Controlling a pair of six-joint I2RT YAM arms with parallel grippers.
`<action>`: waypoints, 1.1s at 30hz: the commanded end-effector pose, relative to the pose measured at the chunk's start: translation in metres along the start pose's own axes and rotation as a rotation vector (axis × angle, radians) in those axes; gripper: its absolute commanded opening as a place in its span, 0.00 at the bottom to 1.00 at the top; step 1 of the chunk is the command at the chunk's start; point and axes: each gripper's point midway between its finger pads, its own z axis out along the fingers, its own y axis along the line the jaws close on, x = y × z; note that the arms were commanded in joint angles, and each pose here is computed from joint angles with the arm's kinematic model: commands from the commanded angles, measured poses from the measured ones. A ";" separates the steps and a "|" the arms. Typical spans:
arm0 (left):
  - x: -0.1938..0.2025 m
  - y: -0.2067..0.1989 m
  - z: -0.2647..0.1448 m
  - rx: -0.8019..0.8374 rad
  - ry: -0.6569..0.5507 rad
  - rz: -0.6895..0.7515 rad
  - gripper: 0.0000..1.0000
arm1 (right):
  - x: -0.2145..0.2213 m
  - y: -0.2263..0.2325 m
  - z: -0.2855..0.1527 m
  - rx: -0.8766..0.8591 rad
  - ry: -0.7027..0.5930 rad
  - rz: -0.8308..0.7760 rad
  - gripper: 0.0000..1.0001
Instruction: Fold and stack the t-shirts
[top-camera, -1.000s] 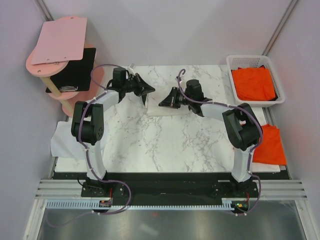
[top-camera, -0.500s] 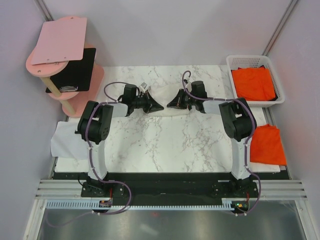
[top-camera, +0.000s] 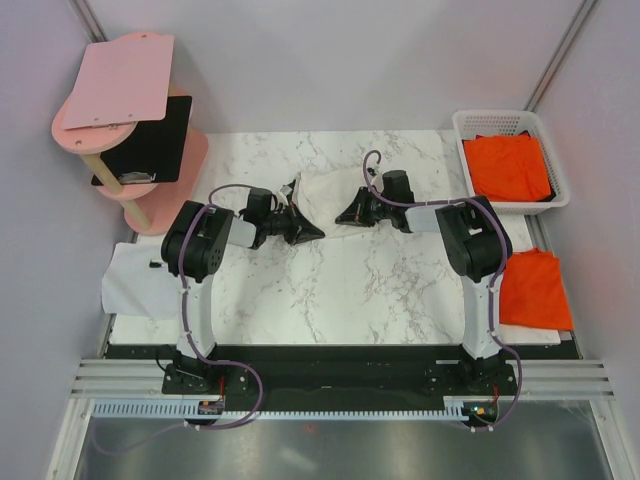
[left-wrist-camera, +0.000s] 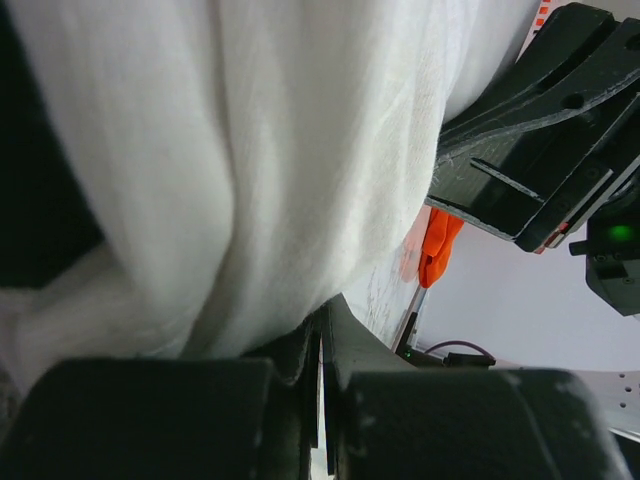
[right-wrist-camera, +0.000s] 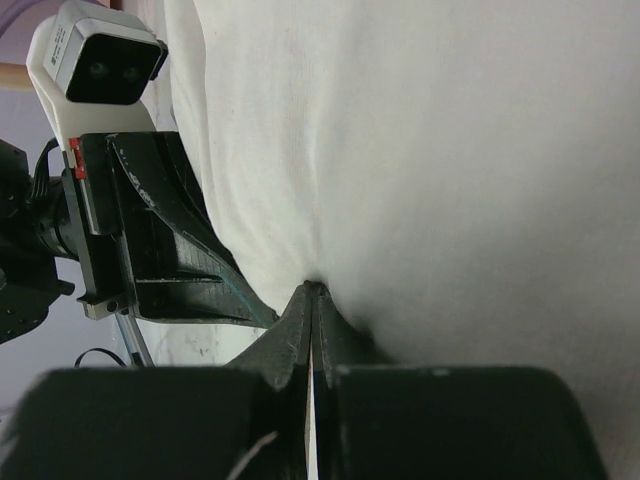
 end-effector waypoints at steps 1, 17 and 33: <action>0.004 0.012 0.002 -0.014 -0.001 -0.029 0.02 | 0.018 -0.017 -0.001 0.017 0.032 0.000 0.00; -0.012 -0.096 -0.069 -0.195 -0.111 0.344 0.16 | -0.029 0.056 -0.077 0.103 -0.118 -0.238 0.07; 0.075 -0.108 -0.077 -0.269 -0.037 0.460 1.00 | -0.021 -0.029 -0.193 0.544 -0.176 -0.134 0.84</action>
